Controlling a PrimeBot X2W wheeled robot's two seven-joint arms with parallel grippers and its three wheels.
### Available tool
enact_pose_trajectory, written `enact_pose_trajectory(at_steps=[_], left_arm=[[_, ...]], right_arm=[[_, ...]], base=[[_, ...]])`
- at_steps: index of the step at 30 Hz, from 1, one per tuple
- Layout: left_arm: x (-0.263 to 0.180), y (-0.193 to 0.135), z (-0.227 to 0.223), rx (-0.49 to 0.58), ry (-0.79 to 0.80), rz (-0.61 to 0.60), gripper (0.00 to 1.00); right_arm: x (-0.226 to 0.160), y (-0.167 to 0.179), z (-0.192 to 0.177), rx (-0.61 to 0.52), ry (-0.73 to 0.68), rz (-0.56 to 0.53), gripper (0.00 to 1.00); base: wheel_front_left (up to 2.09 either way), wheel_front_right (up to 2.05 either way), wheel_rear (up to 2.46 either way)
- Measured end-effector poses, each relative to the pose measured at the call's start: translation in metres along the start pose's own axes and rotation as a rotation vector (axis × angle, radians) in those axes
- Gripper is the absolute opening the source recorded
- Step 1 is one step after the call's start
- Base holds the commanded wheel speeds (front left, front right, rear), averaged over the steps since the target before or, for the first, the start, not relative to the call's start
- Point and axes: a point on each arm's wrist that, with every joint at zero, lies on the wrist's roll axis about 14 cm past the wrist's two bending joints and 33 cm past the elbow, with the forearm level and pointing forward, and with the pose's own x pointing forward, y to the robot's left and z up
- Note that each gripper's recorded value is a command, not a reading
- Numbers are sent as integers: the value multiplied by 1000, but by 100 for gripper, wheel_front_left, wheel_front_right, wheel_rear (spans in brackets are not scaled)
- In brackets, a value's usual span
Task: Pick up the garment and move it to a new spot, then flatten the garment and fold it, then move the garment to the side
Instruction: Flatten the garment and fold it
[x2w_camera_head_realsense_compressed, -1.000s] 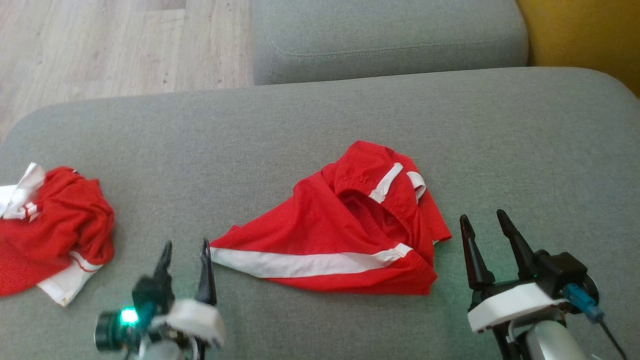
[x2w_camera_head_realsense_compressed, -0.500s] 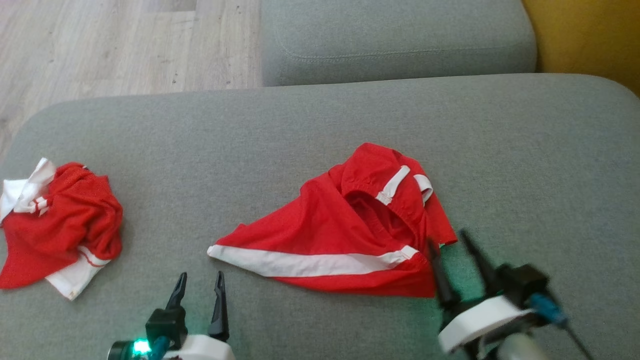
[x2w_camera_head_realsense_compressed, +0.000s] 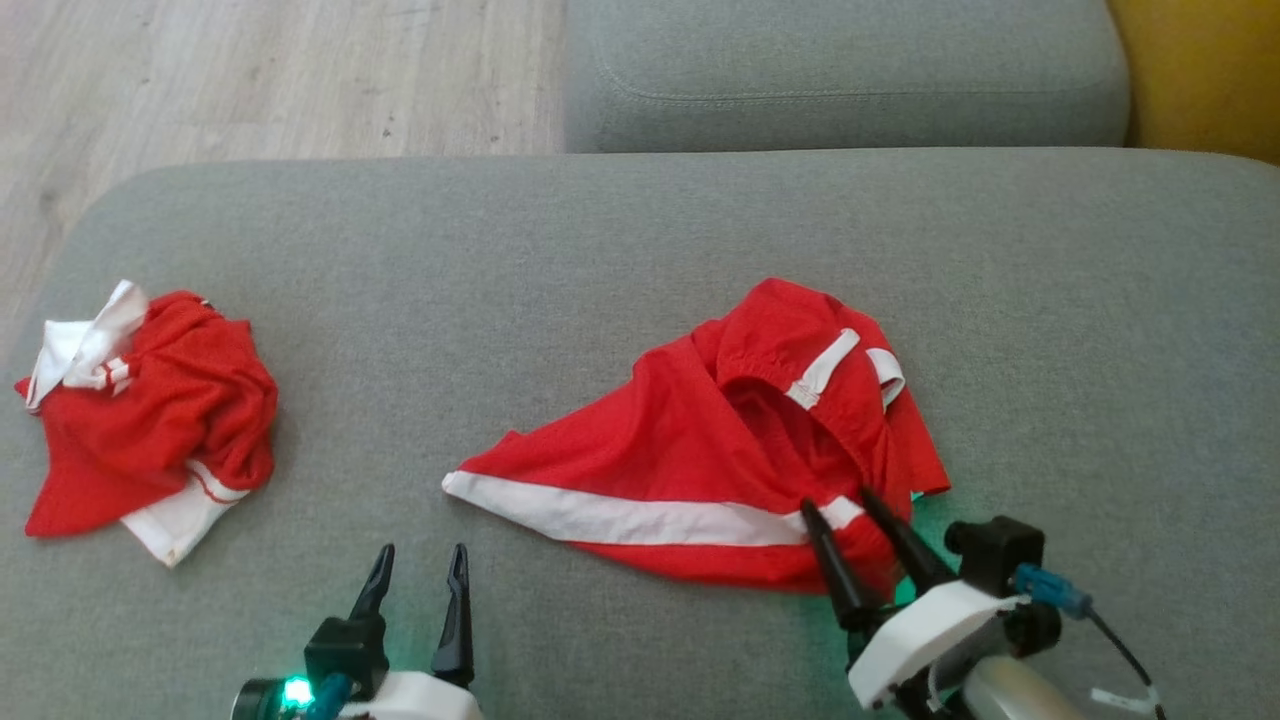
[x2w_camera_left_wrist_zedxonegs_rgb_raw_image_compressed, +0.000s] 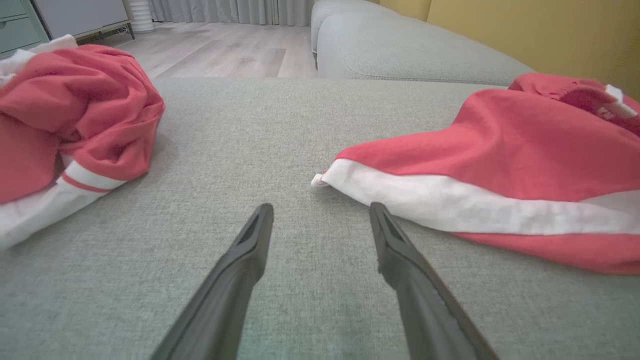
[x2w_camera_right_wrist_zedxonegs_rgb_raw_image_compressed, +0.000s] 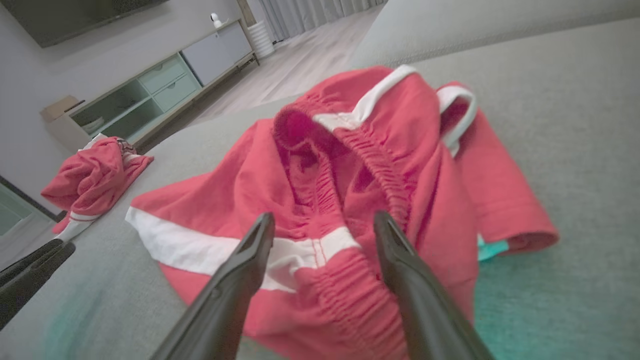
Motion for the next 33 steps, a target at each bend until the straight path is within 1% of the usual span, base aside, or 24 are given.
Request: enact_pose_trajectory(at_steps=[11,18,23,32,33], left_arm=[[-2,4,-3,-13,9,13,100],[0,1,-7,-28,22,5,100],[-1,-2,-11,-36,35,-3,100],[-4,2,-14,-52,44,13,100],[-4,2,-15,-61,44,16,100]], right_arm=[[-15,11,-37,99,166,68,100],[-14,18,-30,133,182,125,100],[-13,23,-37,156,256,160,100],[-10,23,-40,135,318,187,100],[-11,24,-42,133,329,194,82]], base=[[0,0,0],[0,0,0],[0,0,0],[0,0,0],[0,0,0]])
